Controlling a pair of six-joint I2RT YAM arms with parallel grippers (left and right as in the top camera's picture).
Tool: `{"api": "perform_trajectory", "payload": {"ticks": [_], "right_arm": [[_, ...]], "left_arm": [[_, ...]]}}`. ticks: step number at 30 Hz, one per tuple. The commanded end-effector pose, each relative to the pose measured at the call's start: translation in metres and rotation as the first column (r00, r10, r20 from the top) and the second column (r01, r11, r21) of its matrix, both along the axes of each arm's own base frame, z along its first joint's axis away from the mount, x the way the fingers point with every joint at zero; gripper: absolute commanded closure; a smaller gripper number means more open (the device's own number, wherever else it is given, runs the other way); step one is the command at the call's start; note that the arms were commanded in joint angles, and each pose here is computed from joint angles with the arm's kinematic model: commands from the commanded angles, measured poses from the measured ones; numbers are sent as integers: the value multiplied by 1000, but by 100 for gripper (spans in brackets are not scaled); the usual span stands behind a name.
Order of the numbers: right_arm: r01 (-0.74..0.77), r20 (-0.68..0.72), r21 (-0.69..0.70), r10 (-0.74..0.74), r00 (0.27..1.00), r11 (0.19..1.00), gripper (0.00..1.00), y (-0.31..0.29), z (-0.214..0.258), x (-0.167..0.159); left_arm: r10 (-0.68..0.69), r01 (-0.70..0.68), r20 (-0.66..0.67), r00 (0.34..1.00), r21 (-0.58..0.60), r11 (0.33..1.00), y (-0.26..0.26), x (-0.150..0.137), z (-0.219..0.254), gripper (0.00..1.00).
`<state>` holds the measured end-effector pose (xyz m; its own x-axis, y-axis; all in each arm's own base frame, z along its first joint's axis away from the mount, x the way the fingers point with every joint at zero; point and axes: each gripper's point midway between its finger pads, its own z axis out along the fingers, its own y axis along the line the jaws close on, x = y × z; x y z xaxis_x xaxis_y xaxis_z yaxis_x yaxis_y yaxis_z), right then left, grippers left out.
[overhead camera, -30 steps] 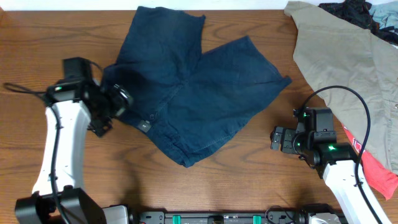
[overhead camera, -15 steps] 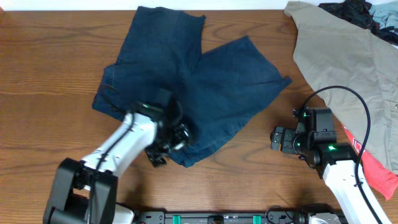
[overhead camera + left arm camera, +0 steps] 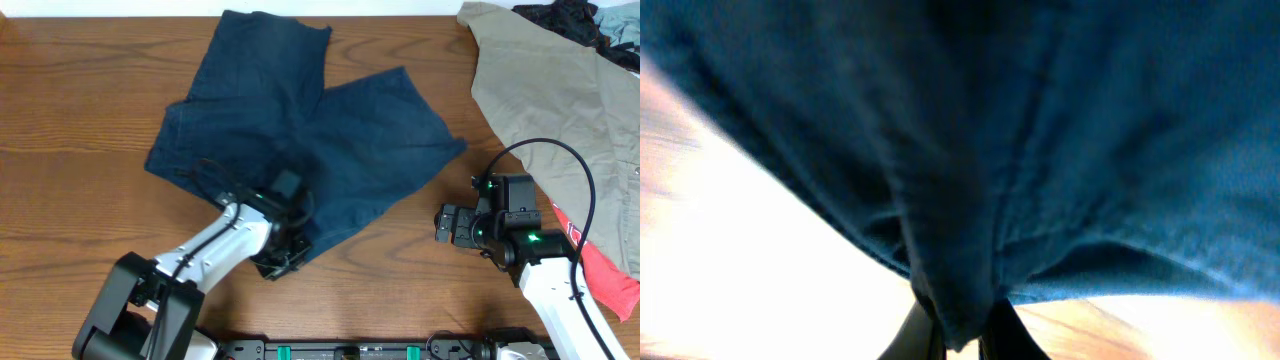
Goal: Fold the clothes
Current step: 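Grasp the lower-left leg hem of the shorts with the left gripper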
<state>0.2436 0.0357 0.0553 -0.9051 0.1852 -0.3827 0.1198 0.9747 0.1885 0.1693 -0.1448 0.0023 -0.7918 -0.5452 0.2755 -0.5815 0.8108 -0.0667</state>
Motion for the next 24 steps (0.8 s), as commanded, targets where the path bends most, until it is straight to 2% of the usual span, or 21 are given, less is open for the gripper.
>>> {"api": "perform_trajectory", "payload": {"ticks": [1, 4, 8, 13, 16, 18, 24], "right_arm": [[31, 14, 9, -31, 999, 999, 1, -4, 5, 4], [23, 8, 26, -23, 1000, 999, 1, -1, 5, 3], [-22, -45, 132, 28, 999, 991, 1, 19, -1, -4], [-27, -125, 253, 60, 990, 967, 11, 42, -15, -8], [4, -150, 336, 50, 987, 942, 21, 58, -22, 0], [3, -142, 388, 57, 988, 922, 24, 70, -24, 9], [121, -170, 457, -46, 984, 881, 35, 90, -38, 33]], "left_arm": [[35, -37, 18, 999, 146, 989, 54, 13, -3, 94], [95, -95, 8, 995, 171, 981, 96, 23, 2, 94], [207, -205, -13, 978, 77, 976, 121, 28, 6, 94], [218, -217, -23, 976, 32, 976, 130, 25, 7, 94], [214, -213, -31, 976, 33, 977, 128, 23, 6, 94], [213, -212, -36, 976, 34, 977, 128, 21, 6, 94], [213, -212, -42, 976, 34, 977, 128, 19, 5, 94]]}}
